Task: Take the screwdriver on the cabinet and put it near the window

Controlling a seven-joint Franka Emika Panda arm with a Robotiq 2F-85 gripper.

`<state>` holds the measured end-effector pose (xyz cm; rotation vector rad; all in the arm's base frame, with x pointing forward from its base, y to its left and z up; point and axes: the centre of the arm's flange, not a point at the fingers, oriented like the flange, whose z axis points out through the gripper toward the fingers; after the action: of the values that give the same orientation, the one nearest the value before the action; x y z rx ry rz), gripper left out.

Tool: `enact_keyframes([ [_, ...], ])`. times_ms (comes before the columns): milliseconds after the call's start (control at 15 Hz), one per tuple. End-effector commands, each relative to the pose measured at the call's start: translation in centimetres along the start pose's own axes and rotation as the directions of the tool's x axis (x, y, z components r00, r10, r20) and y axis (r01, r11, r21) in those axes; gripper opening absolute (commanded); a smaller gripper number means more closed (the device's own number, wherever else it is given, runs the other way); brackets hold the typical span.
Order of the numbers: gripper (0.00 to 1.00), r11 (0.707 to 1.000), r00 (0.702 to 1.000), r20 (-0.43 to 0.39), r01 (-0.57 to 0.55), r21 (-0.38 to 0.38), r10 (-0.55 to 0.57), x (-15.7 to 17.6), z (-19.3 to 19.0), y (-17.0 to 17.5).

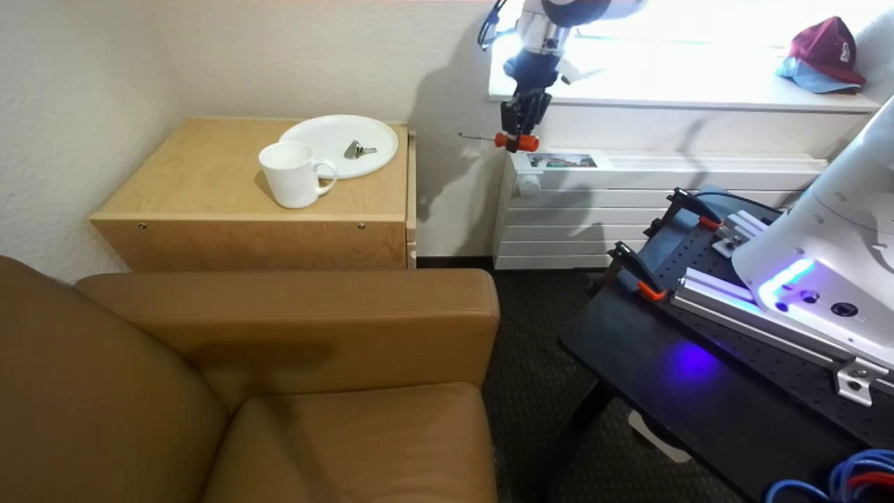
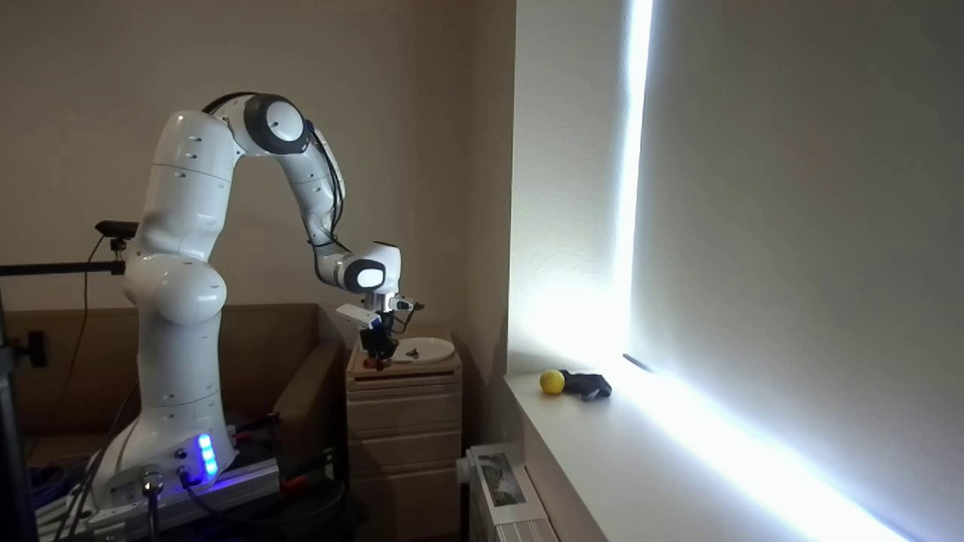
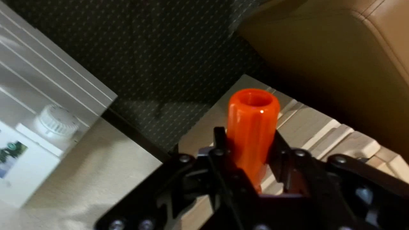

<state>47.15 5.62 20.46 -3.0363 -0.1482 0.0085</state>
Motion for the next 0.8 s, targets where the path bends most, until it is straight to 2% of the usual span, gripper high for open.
enact_keyframes([
  [0,0.08,0.977,0.977,-0.001,-0.212,0.020,0.212,-6.8,-0.7,6.9],
  [200,0.08,0.910,0.912,0.044,-0.410,0.067,0.408,-12.3,-0.1,12.5],
  [400,0.08,0.811,0.816,0.034,-0.577,0.092,0.577,-17.5,-0.8,18.2],
  [600,0.08,0.692,0.698,-0.003,-0.710,0.129,0.716,-21.0,-4.1,24.5],
  [733,0.08,0.601,0.608,-0.021,-0.777,0.188,0.793,-21.4,-6.9,26.2],
])
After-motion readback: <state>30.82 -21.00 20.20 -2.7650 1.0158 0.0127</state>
